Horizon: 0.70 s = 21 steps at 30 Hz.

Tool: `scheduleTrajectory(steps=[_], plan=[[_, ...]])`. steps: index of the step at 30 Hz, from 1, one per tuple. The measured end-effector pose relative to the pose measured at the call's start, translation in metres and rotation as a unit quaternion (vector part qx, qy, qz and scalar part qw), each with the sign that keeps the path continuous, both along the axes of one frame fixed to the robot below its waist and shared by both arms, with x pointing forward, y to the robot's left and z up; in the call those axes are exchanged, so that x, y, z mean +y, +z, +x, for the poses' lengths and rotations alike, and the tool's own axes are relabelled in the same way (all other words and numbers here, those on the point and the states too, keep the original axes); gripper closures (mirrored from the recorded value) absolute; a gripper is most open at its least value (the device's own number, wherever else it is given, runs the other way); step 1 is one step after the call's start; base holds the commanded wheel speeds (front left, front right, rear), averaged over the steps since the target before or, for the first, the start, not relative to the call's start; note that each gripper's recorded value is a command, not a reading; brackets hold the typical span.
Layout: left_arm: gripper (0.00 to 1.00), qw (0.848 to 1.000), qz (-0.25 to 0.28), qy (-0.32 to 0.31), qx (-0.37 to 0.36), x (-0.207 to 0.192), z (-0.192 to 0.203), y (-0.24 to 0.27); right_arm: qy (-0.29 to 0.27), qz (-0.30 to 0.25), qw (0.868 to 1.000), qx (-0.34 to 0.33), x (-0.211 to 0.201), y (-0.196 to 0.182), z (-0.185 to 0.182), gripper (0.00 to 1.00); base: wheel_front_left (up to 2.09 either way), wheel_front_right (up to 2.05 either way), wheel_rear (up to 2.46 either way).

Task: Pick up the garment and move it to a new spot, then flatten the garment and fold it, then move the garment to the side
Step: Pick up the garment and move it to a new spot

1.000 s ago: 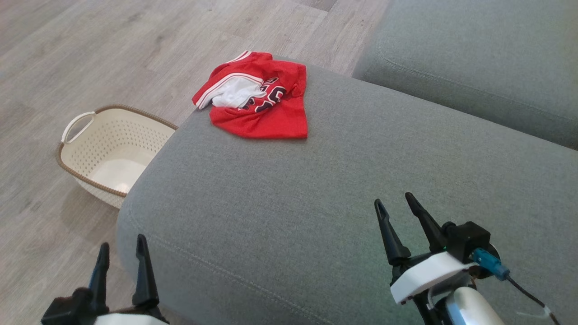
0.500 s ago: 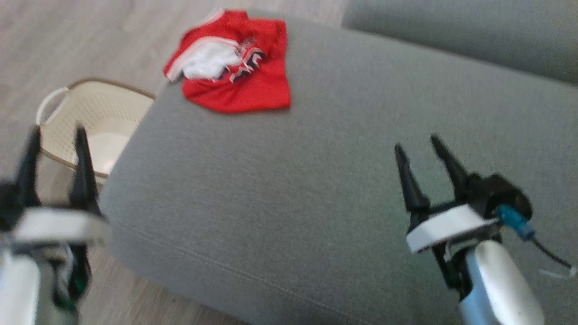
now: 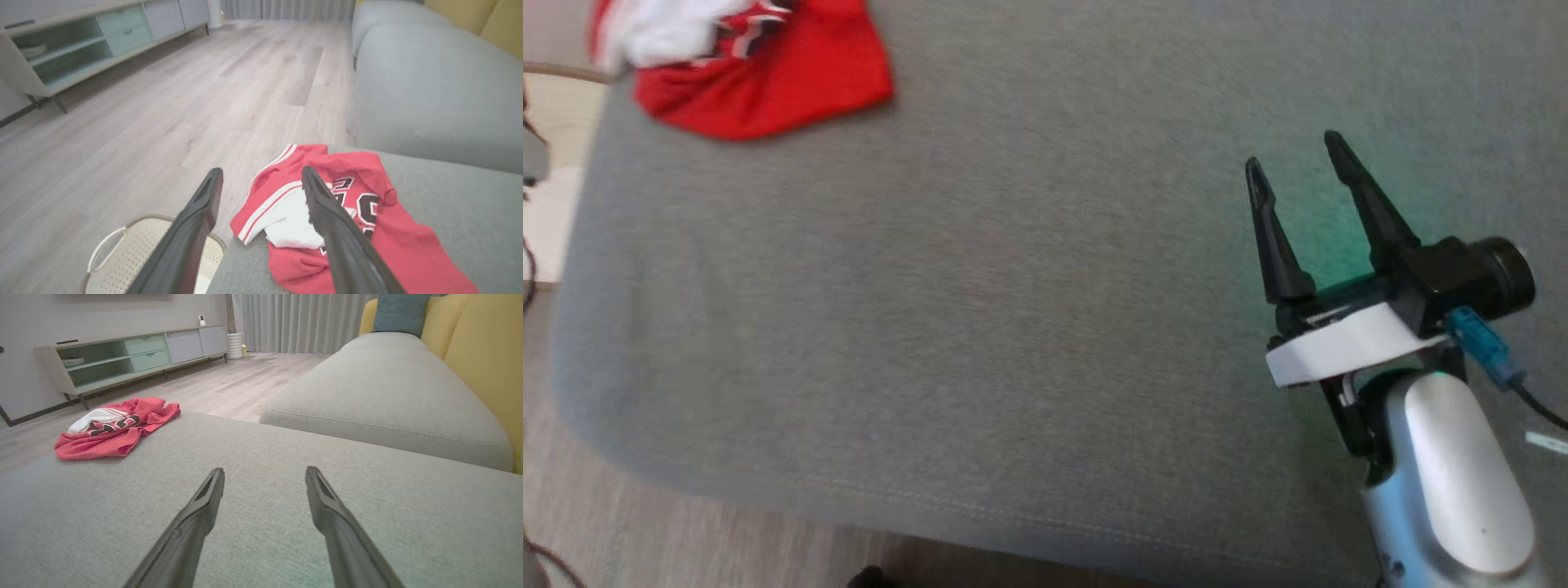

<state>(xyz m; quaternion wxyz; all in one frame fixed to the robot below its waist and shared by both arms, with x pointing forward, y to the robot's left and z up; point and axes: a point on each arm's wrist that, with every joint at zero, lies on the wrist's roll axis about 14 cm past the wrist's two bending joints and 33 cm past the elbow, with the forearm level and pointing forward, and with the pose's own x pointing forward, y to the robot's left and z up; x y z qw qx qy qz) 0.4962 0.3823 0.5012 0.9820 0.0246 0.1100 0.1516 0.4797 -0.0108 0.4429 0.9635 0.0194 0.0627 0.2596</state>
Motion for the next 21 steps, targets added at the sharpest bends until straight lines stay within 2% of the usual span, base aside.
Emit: scheduleTrajectory(steps=[5, 9, 20, 21], plan=[[0.00, 0.995, -0.026, -0.018, 0.094, -0.011, 0.030, -0.067, -0.031, -0.008, 0.999, 0.001, -0.024, -0.011, 0.013, 0.00, 0.00, 0.00, 0.00], [0.00, 0.989, -0.037, -0.035, 0.140, -0.028, 0.049, -0.108, -0.050, -0.016, 0.998, 0.019, -0.040, -0.031, 0.015, 0.00, 0.00, 0.00, 0.00], [0.00, 0.984, -0.034, 0.011, 0.173, -0.028, 0.066, -0.153, -0.078, -0.033, 0.995, 0.045, -0.065, -0.056, 0.014, 0.00, 0.00, 0.00, 0.00], [0.04, 0.984, -0.035, 0.012, 0.174, -0.027, 0.066, -0.153, -0.078, -0.032, 0.995, 0.045, -0.065, -0.056, 0.014, 0.00, 0.00, 0.00, 0.00]])
